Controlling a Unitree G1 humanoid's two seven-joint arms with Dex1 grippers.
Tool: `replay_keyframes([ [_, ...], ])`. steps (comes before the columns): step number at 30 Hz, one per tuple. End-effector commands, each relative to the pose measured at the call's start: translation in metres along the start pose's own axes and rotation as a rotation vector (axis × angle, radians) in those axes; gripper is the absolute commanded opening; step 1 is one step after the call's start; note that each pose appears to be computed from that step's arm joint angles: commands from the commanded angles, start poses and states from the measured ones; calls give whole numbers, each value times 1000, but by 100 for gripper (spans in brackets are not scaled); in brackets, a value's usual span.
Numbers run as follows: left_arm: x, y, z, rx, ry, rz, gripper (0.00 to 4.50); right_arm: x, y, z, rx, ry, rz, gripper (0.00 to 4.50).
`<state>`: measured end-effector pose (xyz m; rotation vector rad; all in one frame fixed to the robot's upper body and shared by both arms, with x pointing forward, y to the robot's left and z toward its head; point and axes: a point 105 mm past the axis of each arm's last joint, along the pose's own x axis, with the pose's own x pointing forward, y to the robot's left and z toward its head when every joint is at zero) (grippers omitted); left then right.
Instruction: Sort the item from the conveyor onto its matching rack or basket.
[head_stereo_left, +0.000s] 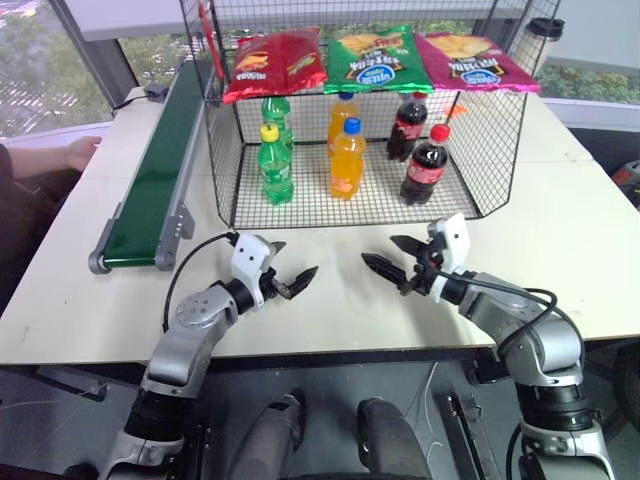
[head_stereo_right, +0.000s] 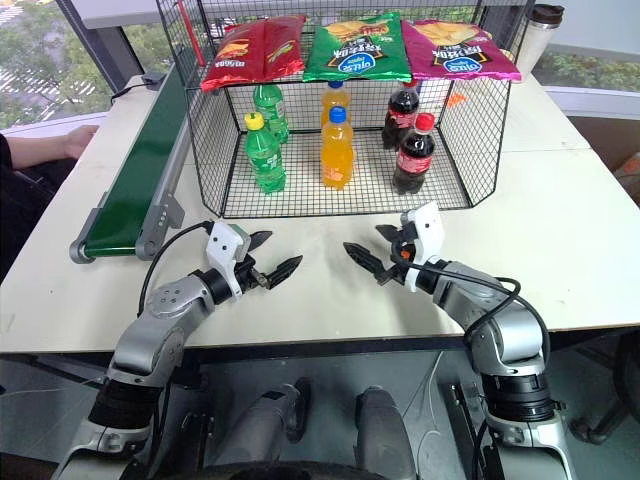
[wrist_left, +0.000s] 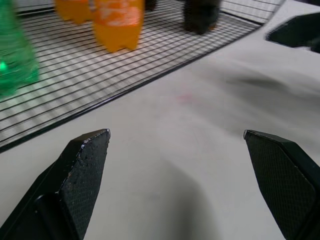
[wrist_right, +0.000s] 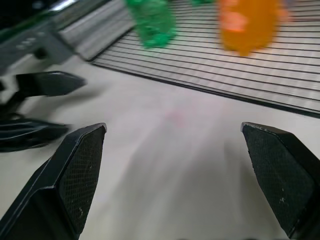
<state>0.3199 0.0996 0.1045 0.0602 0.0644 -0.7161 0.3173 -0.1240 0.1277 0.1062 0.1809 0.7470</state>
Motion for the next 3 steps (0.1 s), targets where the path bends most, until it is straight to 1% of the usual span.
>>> replay_keyframes([
  [1, -4, 3, 11, -6, -41, 16, 450, 5, 10, 9, -32, -36, 29, 447],
  [3, -6, 5, 11, 14, -44, 28, 450, 7, 9, 9, -32, -37, 28, 447],
])
